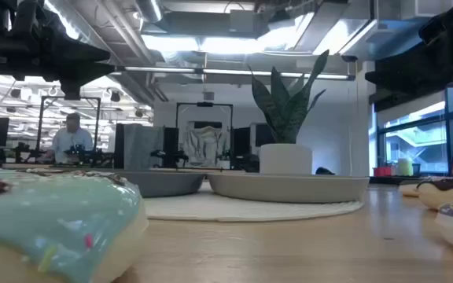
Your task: Pick & Place donuts
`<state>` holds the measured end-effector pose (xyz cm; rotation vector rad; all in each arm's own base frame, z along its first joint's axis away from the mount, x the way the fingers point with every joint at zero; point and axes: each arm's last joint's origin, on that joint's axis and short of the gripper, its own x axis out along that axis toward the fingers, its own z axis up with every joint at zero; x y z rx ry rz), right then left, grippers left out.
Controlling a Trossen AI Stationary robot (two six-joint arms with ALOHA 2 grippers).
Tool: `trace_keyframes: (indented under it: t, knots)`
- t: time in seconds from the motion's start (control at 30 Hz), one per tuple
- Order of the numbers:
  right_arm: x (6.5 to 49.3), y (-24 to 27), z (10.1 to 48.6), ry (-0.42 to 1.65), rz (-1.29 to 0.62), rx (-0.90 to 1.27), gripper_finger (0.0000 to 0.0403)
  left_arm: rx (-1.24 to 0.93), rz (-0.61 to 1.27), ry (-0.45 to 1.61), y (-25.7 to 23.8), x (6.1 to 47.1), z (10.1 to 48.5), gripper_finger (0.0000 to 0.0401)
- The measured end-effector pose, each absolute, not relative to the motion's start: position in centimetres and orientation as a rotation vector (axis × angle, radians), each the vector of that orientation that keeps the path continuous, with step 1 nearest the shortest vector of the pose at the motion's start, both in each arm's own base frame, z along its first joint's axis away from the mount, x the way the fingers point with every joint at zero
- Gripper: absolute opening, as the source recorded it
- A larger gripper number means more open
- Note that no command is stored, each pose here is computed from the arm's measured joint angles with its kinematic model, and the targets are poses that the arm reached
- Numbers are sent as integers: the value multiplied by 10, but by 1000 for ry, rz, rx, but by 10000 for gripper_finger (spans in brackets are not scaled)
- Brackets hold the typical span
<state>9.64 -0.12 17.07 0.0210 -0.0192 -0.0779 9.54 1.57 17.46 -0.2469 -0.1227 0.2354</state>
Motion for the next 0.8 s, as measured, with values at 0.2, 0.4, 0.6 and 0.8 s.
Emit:
trace_keyframes:
  t: [0.2,0.4,0.6,0.8]
  knots:
    - [96,-1,171,-19,-78,21,244,-247,235,-123,16,95,175,157]
    - [96,-1,171,-19,-77,20,244,-247,235,-123,16,95,175,161]
    - [96,-1,171,-19,-78,20,244,-247,236,-123,16,95,175,158]
    - [96,-1,171,-19,-78,21,244,-247,235,-123,16,95,175,159]
